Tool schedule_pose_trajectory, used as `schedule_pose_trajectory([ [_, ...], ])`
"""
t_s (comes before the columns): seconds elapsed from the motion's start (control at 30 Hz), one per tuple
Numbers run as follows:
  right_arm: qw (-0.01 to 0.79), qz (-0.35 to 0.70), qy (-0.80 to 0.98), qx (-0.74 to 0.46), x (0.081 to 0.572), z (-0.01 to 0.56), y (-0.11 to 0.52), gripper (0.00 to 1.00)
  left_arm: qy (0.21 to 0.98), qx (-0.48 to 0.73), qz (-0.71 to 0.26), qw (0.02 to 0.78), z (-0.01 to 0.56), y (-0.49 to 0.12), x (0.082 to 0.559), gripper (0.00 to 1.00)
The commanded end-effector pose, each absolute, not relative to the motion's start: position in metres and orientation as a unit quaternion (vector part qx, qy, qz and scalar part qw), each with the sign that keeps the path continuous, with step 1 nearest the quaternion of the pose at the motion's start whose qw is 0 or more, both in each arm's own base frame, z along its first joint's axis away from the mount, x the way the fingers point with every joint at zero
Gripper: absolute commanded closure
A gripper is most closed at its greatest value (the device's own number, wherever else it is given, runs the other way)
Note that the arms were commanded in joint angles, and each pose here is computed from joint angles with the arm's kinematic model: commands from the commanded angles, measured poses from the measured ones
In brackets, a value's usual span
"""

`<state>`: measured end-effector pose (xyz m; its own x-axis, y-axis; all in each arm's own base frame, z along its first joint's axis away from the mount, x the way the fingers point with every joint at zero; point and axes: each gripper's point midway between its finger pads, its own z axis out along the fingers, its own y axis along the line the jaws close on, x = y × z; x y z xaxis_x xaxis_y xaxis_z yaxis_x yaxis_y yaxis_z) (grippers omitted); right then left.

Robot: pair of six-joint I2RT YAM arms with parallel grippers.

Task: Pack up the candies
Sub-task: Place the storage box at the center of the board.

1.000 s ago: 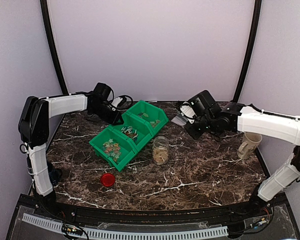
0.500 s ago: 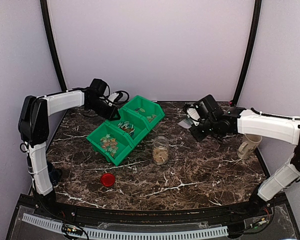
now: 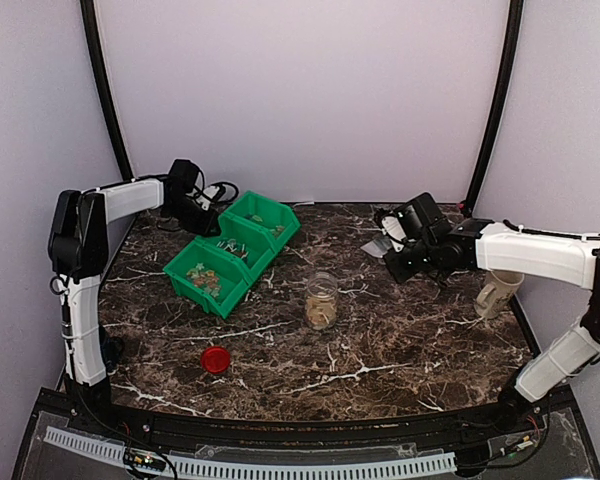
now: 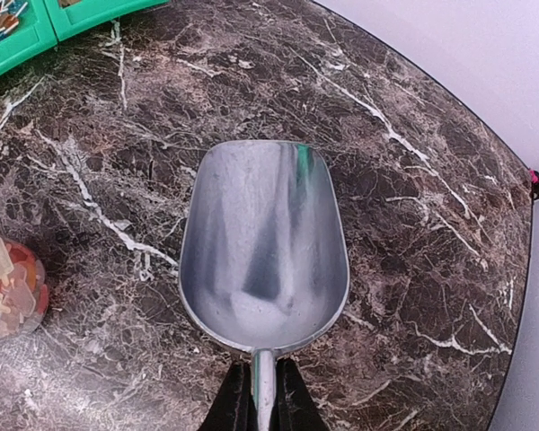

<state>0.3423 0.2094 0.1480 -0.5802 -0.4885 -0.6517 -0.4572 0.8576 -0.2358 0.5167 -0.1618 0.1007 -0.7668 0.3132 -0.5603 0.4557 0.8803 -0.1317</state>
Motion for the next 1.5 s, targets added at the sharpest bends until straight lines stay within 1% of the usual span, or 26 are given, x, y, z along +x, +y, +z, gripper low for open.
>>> schedule_pose_trajectory([
  [0.0,0.389,-0.006,0.889,-0.24,0.347,0.152,0.208,1.0,0.92,0.192,-0.146,0.309,0.131,-0.15,0.537,1.0],
  [0.33,0.381,0.0,0.898,-0.219,0.35,0.139,0.196,1.0,0.932,0.157,-0.151,0.291,0.106,-0.121,0.549,1.0],
  [0.57,0.377,0.001,0.901,-0.214,0.35,0.134,0.191,1.0,0.936,0.136,-0.149,0.289,0.102,-0.105,0.555,1.0],
  [0.6,0.376,0.001,0.902,-0.213,0.35,0.133,0.19,1.0,0.936,0.134,-0.149,0.29,0.102,-0.103,0.556,0.98],
  [0.87,0.381,0.009,0.903,-0.198,0.356,0.133,0.184,1.0,0.941,0.12,-0.144,0.283,0.096,-0.096,0.557,0.82],
  [1.0,0.385,0.023,0.904,-0.184,0.366,0.134,0.181,1.0,0.943,0.11,-0.14,0.283,0.097,-0.092,0.559,0.72],
  [1.3,0.383,0.027,0.91,-0.156,0.401,0.121,0.175,1.0,0.939,0.083,-0.168,0.288,0.121,-0.098,0.561,0.42],
  [1.47,0.39,0.024,0.91,-0.135,0.422,0.113,0.171,1.0,0.933,0.067,-0.18,0.305,0.147,-0.1,0.56,0.31],
])
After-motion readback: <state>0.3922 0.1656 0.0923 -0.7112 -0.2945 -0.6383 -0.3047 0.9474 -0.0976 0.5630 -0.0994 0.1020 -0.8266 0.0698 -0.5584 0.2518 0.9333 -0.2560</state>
